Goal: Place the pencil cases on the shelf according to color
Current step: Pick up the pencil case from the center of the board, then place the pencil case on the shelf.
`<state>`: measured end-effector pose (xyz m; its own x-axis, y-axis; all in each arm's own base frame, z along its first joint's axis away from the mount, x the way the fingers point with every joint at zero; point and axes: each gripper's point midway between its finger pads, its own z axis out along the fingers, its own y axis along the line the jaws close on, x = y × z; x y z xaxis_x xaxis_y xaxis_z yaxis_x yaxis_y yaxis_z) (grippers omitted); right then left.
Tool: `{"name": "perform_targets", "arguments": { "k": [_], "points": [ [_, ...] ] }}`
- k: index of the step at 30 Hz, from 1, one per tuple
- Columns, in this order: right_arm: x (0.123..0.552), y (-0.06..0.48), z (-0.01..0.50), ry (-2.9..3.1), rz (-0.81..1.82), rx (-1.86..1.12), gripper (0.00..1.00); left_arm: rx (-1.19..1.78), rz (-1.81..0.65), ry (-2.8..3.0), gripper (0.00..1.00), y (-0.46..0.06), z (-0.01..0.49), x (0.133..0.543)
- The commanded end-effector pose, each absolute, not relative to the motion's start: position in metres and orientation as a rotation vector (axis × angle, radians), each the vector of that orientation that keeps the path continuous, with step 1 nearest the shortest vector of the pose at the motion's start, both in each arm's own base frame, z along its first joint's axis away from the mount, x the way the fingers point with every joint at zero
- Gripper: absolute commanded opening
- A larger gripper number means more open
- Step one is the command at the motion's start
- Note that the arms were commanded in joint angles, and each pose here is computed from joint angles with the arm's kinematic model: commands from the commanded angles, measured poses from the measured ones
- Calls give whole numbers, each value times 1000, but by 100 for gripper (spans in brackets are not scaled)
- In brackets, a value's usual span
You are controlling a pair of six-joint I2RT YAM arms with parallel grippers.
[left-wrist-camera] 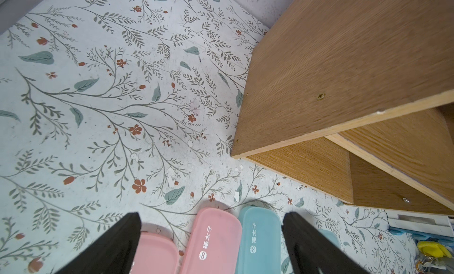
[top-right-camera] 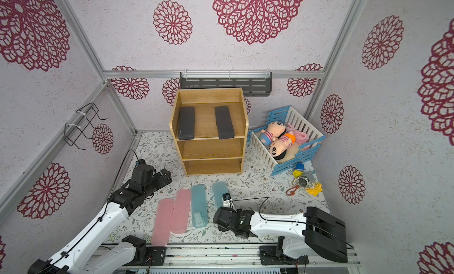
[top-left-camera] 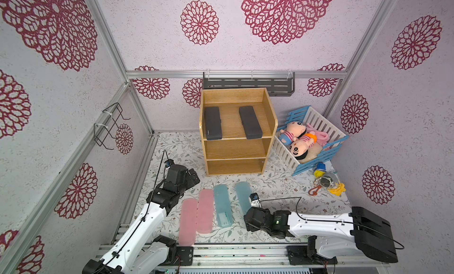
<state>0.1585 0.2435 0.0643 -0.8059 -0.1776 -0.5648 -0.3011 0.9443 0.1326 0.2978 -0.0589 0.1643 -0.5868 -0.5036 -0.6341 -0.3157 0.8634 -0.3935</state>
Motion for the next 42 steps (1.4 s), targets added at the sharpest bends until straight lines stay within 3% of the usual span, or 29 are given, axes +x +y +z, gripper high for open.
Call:
{"name": "perform_targets", "arguments": {
  "k": [1,6,13,21,25,34,42],
  "points": [
    [177,248,120,2367,340,-290,66,-588,-299,2227,97,-57,167,298],
    [195,249,174,2236,313,-292,66,-587,-305,2219,97,-59,171,301],
    [253,262,222,2155,327,-281,65,-589,-317,2221,97,-61,171,303],
    [344,259,229,2162,214,-175,66,-590,-344,2219,97,-66,171,308],
    [368,261,235,2152,256,-134,69,-582,-341,2228,97,-66,171,309],
    [375,262,240,2165,303,-105,94,-562,-305,2247,97,-65,164,312],
    [352,249,267,2124,400,-60,98,-551,-299,2255,97,-66,165,312]
  ]
}}
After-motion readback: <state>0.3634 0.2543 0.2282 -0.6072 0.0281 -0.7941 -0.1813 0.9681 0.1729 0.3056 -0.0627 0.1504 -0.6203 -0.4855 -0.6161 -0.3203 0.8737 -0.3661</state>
